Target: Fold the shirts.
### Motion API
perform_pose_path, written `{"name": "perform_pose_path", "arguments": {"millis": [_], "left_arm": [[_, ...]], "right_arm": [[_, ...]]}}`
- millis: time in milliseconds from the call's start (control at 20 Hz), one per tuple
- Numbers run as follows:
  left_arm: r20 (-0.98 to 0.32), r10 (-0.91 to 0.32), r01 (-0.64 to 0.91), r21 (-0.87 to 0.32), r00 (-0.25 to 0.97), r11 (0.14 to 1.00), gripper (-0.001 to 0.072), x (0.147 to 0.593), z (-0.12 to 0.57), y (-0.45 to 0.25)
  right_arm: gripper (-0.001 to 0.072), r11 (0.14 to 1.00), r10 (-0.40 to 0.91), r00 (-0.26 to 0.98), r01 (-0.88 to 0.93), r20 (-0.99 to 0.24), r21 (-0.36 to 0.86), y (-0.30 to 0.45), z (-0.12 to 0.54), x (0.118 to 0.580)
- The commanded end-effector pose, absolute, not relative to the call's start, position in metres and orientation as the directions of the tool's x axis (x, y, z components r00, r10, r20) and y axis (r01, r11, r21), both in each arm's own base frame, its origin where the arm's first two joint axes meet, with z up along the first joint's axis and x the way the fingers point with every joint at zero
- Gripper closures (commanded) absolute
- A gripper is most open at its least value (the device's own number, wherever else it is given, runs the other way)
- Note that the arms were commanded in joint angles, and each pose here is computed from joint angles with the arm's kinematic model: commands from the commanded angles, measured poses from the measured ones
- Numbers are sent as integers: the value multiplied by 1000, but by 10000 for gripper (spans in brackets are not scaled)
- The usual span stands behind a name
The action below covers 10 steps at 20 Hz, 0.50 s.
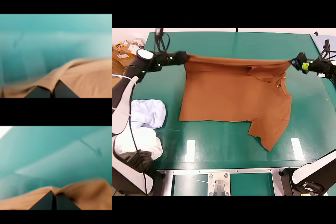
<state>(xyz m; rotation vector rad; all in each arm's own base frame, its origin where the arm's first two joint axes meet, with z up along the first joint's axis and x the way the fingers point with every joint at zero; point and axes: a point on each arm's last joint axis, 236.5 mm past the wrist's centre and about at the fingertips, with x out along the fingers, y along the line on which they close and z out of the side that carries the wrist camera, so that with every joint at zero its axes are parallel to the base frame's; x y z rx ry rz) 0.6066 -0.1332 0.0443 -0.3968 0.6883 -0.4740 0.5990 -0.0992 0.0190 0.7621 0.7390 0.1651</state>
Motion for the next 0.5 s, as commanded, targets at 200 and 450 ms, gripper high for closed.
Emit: {"name": "perform_pose_path", "arguments": {"millis": [200, 450], "left_arm": [[-800, -461, 243, -394, 384, 886, 686, 546, -48, -116], [-822, -482, 239, -424, 303, 874, 685, 527, -63, -121]], "right_arm": [[699, 800, 417, 420, 252, -806, 545, -102, -71, 507], [698, 808, 422, 391, 248, -818, 535, -99, -74, 500]]}}
